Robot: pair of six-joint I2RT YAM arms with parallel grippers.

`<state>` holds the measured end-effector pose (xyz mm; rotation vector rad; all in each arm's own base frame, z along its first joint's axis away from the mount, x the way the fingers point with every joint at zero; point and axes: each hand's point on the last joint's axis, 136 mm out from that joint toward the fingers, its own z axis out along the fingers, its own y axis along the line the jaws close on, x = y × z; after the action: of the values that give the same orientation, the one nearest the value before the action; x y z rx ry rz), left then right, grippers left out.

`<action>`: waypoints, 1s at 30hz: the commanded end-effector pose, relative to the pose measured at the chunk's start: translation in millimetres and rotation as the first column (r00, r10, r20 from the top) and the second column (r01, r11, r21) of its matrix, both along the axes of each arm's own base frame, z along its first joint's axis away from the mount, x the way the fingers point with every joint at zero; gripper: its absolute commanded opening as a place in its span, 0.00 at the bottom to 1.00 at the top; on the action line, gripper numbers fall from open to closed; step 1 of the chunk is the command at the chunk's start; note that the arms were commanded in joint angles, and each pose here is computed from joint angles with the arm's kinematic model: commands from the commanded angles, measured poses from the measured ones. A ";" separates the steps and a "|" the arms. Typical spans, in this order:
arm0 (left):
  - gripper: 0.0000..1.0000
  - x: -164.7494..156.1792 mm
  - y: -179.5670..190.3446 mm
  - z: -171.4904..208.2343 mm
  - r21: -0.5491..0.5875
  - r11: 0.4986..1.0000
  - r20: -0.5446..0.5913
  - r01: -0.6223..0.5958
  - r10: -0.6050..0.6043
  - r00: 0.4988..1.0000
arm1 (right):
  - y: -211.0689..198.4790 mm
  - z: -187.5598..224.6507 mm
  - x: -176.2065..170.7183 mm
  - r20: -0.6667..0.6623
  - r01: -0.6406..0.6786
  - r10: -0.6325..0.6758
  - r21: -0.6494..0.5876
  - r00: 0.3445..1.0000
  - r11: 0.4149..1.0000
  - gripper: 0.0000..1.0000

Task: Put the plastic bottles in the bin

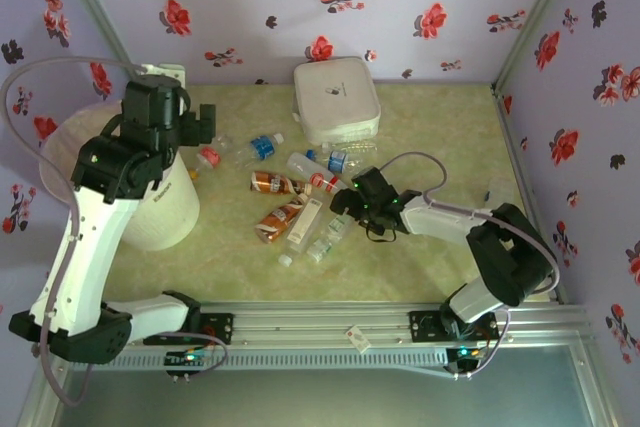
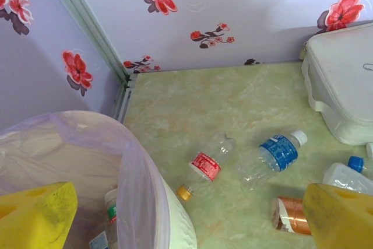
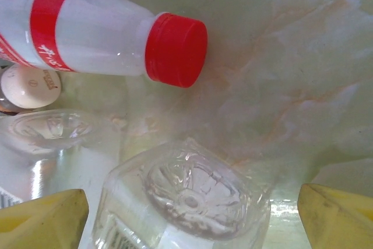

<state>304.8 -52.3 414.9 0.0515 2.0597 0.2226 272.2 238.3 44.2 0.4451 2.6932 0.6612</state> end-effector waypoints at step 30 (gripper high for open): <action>1.00 7.0 -165.0 -103.7 -0.340 0.876 -0.190 0.343 -0.421 0.887 | -59.0 68.6 -27.2 0.020 -0.534 0.602 -0.440 0.798 0.722 0.88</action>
<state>315.3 -207.0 306.2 0.3411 2.2911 -0.2678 263.1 196.2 96.7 -0.0335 2.7051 0.3956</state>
